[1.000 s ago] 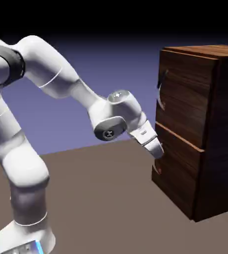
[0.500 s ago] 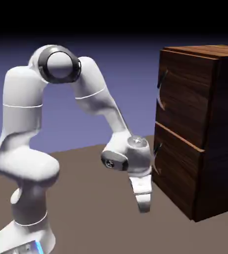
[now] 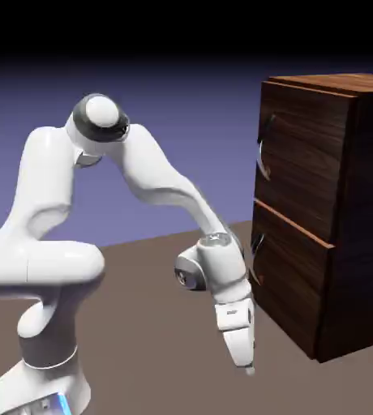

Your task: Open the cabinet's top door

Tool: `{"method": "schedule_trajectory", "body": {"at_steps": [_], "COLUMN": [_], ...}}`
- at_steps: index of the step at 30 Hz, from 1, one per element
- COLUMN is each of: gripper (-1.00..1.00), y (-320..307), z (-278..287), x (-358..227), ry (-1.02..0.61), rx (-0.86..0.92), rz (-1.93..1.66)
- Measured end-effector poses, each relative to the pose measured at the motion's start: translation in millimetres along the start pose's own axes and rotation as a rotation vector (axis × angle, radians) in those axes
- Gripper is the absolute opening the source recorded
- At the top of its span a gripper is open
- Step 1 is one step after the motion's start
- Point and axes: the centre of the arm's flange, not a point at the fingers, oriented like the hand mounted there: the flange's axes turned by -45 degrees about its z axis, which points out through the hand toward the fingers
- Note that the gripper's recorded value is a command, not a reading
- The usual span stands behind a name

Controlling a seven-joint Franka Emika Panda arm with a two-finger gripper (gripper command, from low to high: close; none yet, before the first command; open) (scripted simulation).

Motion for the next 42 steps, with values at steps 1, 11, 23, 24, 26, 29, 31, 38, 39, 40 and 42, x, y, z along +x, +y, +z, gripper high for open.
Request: {"method": "schedule_trajectory", "body": {"at_steps": [1, 11, 23, 24, 26, 29, 31, 38, 39, 40, 42], "gripper": [0.00, 0.00, 0.00, 0.00, 0.00, -1.00, -1.00, -1.00, -1.00, -1.00, -1.00], "y": [-2, -60, -164, -169, -181, -182, -168, -116, -109, -102, -88], "z": [-8, -132, -323, -320, -312, -311, -312, -314, -314, -314, -313], "x": [6, 59, 35, 44, 64, 67, 59, 37, 35, 33, 30], "ry": [0.044, 0.571, 1.134, 1.135, 1.134, 1.134, 1.132, 1.120, 1.117, 1.115, 1.110], "rx": [-0.002, 0.132, 0.536, 0.536, 0.536, 0.536, 0.588, 0.762, 0.785, 0.808, 0.853], "rz": [0.001, -0.044, -0.165, -0.165, -0.165, -0.165, -0.199, -0.312, -0.328, -0.343, -0.372]}}
